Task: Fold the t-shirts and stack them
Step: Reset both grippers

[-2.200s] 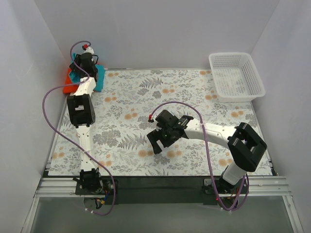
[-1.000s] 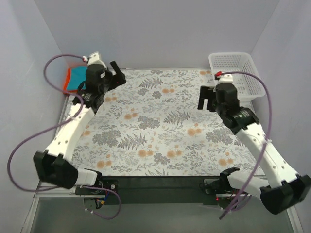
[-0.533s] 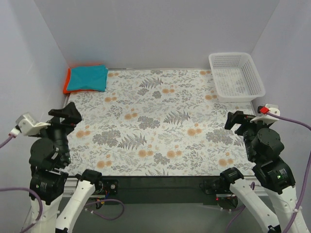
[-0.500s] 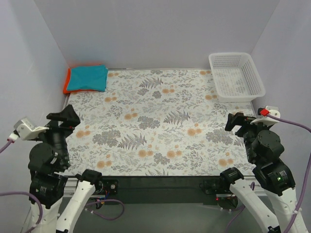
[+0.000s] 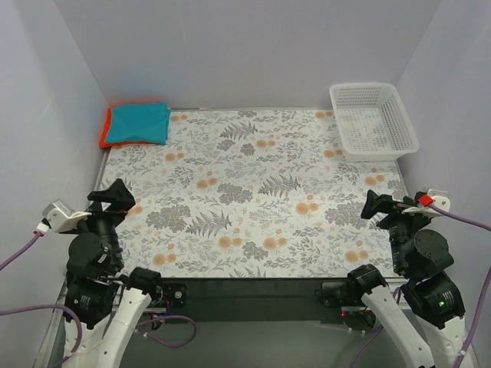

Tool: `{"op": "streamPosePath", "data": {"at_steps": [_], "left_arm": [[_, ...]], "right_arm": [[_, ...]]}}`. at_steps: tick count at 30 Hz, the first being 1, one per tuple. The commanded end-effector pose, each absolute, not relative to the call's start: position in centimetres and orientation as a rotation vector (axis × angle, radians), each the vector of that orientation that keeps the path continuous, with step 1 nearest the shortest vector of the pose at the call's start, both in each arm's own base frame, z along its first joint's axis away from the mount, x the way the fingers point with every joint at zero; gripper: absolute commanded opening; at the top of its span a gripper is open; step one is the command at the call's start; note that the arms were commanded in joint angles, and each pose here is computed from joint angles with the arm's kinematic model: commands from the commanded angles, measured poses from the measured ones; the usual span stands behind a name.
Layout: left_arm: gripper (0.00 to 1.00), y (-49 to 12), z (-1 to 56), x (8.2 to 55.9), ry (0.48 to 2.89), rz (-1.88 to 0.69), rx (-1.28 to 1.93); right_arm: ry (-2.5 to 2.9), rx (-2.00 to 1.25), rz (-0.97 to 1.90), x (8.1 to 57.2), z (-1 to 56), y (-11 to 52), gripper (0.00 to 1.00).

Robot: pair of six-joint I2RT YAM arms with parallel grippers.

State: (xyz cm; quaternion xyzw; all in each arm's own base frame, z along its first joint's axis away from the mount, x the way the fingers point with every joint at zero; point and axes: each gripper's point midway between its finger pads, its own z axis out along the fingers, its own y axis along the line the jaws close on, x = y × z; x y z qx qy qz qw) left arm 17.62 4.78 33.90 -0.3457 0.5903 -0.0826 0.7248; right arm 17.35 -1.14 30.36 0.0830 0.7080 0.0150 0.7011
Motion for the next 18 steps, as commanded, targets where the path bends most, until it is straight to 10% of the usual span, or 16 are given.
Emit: {"op": "streamPosePath", "data": {"at_steps": [1,18], "left_arm": [[0.96,4.3,33.8,18.3,1.282,-0.235,-0.789],[0.96,4.3,31.4,19.2,1.340,-0.202,-0.832]], "right_arm": [[1.523,0.186,0.044,17.5,31.8,-1.1,0.98],[1.540,0.140,0.079,18.3,31.1,0.2,0.98]]}}
